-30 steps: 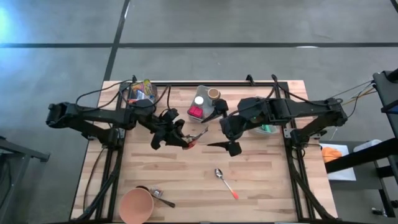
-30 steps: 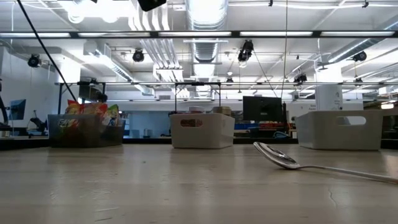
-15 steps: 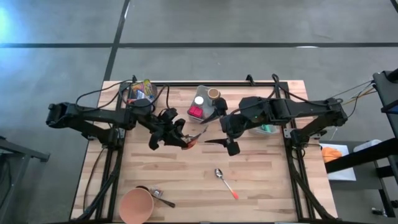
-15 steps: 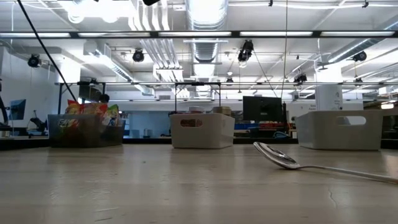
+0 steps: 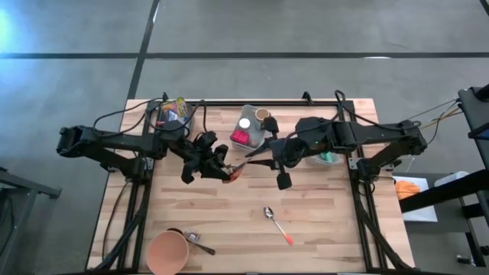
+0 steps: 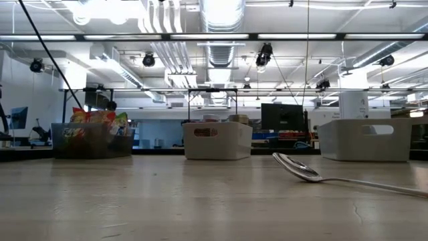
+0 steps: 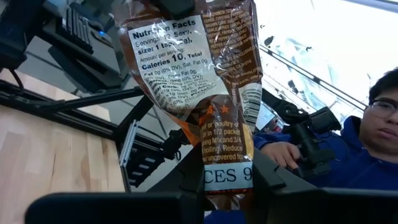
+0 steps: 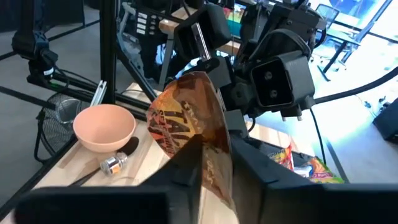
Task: Pick & Place Food Item
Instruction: Put the orange seasoning pack into the left gray bin
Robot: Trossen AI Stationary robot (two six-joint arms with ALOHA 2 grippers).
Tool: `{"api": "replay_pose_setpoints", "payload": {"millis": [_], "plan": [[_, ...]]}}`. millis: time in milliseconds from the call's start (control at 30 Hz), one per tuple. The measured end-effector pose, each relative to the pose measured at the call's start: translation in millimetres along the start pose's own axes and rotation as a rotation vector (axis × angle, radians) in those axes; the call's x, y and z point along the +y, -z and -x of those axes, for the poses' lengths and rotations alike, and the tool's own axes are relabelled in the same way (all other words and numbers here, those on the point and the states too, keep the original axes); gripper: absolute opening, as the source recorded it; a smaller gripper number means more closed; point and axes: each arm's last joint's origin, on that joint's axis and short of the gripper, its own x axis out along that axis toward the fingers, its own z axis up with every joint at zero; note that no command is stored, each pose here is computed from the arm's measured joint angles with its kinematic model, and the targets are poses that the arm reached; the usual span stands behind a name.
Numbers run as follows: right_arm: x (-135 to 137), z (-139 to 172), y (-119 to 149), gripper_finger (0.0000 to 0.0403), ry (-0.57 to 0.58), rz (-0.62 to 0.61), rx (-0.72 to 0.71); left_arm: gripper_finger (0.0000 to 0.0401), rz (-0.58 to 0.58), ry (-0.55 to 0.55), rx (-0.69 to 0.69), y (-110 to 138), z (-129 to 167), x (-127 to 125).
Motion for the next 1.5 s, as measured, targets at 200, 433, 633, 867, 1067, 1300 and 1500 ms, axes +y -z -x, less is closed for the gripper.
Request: {"api": "replay_pose_setpoints", "payload": {"millis": [200, 433, 633, 867, 1067, 1300, 1500], "plan": [[0, 0, 0, 0.0013, -0.001, -0.004, -0.003, 0.0062, -0.004, 0.002, -0.005, 0, 0, 0], [-1, 0, -3, 0.0010, 0.006, -0.091, -0.033, 0.0062, 0.015, -0.070, -0.079, -4, 2, 3], [-6, 0, -4, 0.0010, 0.019, -0.208, -0.051, 0.0086, 0.115, -0.082, -0.122, -7, 2, 3], [-8, 0, -3, 0.0010, 0.056, -0.226, -0.047, 0.0209, 0.147, -0.063, -0.138, -11, 3, -3], [-8, 1, -3, 0.0010, 0.054, -0.225, -0.041, 0.0325, 0.181, -0.040, -0.157, -16, 5, -9], [-10, 1, -2, 0.0010, 0.061, -0.228, -0.037, 0.0394, 0.226, -0.019, -0.160, -17, 8, -14], [-16, 1, -1, 0.0008, 0.080, -0.237, -0.028, 0.0370, 0.231, -0.004, -0.175, -19, 13, -22]]}}
